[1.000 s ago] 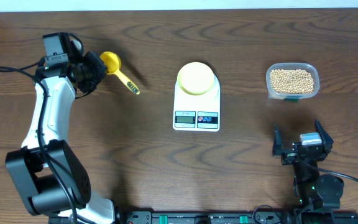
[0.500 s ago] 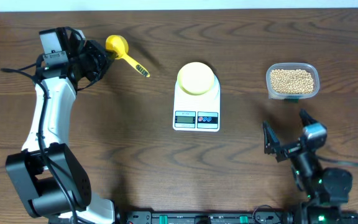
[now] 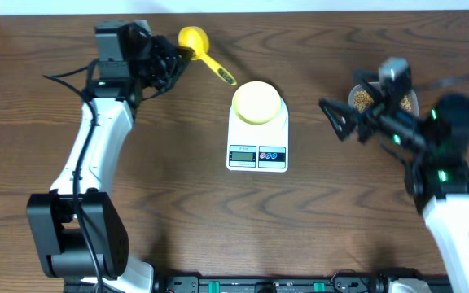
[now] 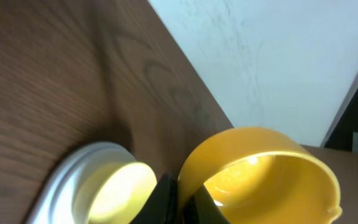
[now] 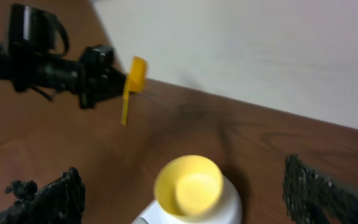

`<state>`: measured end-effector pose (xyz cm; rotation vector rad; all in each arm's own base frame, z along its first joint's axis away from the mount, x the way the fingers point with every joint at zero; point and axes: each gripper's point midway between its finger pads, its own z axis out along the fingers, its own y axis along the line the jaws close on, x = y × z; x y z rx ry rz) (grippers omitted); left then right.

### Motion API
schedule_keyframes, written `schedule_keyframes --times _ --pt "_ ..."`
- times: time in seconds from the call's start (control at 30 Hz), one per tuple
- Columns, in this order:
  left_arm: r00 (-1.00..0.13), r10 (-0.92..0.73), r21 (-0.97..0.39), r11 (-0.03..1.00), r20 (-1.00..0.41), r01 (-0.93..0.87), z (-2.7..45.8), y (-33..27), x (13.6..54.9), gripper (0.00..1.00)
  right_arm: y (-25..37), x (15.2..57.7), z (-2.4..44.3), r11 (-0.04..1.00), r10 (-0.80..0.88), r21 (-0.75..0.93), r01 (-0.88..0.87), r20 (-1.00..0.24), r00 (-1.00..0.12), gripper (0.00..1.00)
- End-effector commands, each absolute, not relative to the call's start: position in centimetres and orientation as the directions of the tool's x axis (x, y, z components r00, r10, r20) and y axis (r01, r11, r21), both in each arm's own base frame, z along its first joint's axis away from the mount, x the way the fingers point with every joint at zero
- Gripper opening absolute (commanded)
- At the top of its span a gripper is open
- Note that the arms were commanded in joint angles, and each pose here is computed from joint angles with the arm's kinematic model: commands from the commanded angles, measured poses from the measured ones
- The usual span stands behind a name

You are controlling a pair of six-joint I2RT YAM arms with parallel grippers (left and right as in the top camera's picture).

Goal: Scoop item into bowl and weigh 50g on scale
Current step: 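Lift the scoop with the left gripper toward the right gripper above the scale, then grasp the scoop cup with the right gripper, then open the left gripper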

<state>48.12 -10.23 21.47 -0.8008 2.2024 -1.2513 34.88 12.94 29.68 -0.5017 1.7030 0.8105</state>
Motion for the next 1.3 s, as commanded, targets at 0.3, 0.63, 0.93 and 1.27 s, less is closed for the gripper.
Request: schedule_keyframes --times 0.3,0.63,0.93,1.27 --pt "-0.582 -0.809 -0.889 0.203 0.085 -0.411 23.0 -14.7 48.6 0.07 21.6 37.4 30.4 0.342 0.032 0.343 -0.875 -0.935 -0.353 0.99" --pt "-0.632 -0.762 -0.881 0.194 0.142 -0.431 22.9 -19.2 47.0 0.08 23.5 37.4 29.8 0.341 0.036 0.375 -0.862 -0.922 -0.386 0.99" --pt "-0.648 -0.744 -0.858 0.218 0.162 -0.465 22.0 -20.5 45.8 0.08 21.3 41.8 28.6 0.570 0.223 0.544 -0.616 -0.824 -0.521 0.79" --pt "-0.703 -0.687 -0.858 0.237 0.183 -0.455 22.1 -23.0 44.3 0.07 22.1 41.8 27.6 0.584 0.218 0.558 -0.589 -0.807 -0.548 0.46"
